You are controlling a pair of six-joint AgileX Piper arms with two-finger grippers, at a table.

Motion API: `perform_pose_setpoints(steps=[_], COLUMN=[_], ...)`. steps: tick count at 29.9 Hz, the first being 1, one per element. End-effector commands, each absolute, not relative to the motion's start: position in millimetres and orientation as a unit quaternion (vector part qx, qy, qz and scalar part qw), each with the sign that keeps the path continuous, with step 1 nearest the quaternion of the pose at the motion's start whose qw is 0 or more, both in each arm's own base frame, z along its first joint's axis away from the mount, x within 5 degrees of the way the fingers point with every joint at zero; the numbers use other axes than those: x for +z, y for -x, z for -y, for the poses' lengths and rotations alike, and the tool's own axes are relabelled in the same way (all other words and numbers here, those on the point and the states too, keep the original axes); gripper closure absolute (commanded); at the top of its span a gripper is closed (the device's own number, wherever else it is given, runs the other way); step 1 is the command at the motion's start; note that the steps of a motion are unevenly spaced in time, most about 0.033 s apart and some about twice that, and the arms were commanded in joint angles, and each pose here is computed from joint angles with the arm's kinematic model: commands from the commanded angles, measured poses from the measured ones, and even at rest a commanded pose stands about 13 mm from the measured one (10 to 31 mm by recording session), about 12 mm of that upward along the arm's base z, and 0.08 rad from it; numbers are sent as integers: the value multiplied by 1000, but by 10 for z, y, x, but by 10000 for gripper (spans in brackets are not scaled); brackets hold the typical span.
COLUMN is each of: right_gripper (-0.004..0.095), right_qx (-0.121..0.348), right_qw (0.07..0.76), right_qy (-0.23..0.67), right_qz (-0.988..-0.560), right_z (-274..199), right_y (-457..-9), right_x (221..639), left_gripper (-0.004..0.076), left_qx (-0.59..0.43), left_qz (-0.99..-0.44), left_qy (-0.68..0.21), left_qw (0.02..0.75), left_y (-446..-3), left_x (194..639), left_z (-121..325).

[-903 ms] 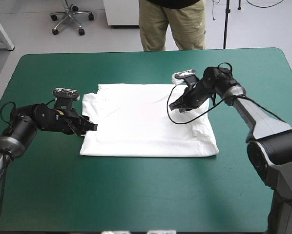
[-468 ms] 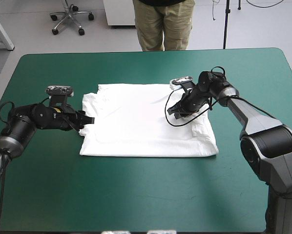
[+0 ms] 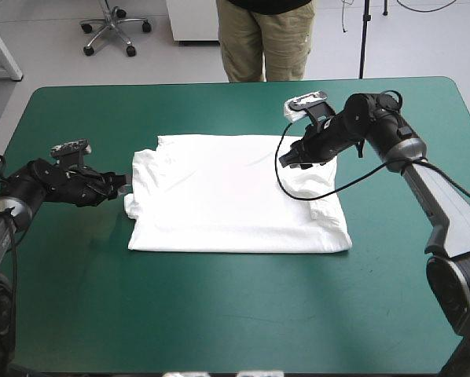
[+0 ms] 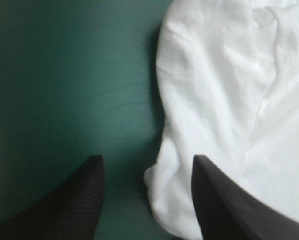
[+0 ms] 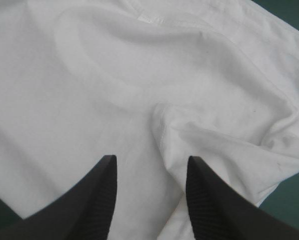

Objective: Fold the cloth

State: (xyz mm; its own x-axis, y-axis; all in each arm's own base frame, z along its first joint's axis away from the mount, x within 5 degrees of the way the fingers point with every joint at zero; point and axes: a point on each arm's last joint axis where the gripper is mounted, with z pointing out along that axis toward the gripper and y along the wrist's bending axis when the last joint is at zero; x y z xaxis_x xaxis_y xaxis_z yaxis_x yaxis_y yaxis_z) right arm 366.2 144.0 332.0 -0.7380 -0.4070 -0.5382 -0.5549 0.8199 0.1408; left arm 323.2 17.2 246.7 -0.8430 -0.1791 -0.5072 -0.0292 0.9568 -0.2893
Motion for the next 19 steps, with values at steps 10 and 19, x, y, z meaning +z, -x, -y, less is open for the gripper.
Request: perform_pose_setpoints(steps=[10,19], right_gripper=[490,490], right_qx=[155,155], right_qw=[294,296], right_qy=[260,260], right_qz=[-907,-906], right_z=[-1403,-1404], right_y=[-3564,-3568], right_x=[3622,3625], left_gripper=[495,733], left_qx=[-187,-192], left_qz=[-949,-947], left_qy=[41,9], left_qw=[251,257], left_y=[-3448,-3471], left_x=[2210,2254], left_z=[-48,85])
